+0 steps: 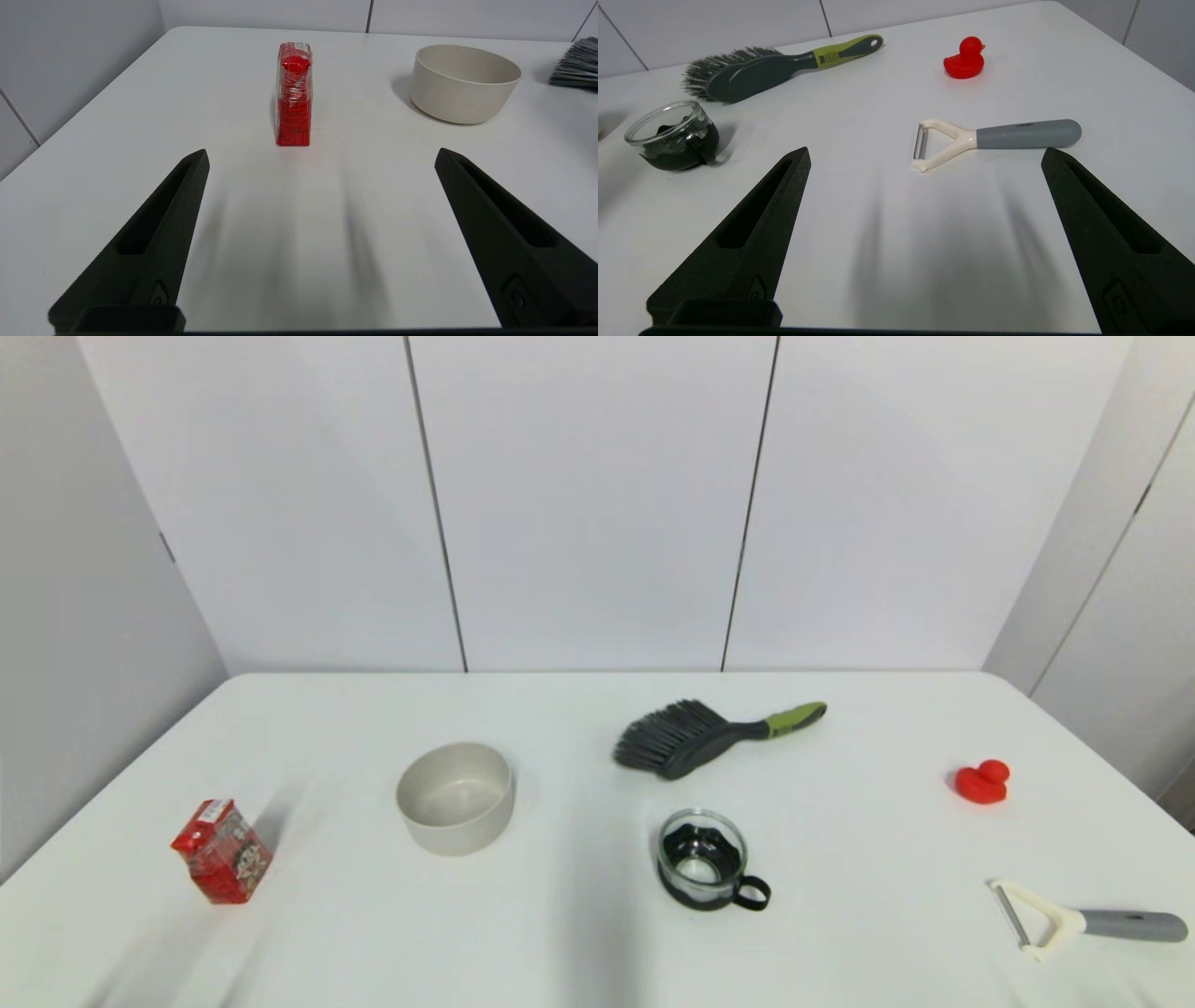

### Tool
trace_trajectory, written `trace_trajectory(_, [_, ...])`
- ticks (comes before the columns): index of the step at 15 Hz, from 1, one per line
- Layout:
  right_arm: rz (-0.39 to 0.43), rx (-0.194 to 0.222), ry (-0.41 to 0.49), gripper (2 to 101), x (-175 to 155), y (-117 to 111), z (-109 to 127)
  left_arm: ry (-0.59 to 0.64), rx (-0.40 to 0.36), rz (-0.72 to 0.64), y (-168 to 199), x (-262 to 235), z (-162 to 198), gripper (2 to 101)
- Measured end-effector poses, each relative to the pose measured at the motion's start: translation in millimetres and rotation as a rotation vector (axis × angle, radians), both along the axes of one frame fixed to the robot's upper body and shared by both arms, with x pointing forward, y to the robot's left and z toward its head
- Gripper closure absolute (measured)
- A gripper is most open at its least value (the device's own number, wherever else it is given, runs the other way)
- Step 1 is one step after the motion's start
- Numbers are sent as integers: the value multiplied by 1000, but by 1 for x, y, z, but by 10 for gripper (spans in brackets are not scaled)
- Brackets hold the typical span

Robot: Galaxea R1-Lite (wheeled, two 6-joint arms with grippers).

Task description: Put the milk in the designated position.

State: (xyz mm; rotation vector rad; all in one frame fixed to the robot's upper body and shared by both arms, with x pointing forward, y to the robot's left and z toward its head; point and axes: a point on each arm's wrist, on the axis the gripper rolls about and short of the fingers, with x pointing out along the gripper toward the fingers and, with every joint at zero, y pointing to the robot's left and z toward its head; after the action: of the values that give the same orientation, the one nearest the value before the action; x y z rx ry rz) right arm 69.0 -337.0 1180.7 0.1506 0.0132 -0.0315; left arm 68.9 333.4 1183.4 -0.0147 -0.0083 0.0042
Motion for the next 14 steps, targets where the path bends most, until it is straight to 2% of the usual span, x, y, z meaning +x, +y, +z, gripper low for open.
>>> trace_trajectory(14, [0,0,0,43,0,0,0,0,0,0,0,0,0,53])
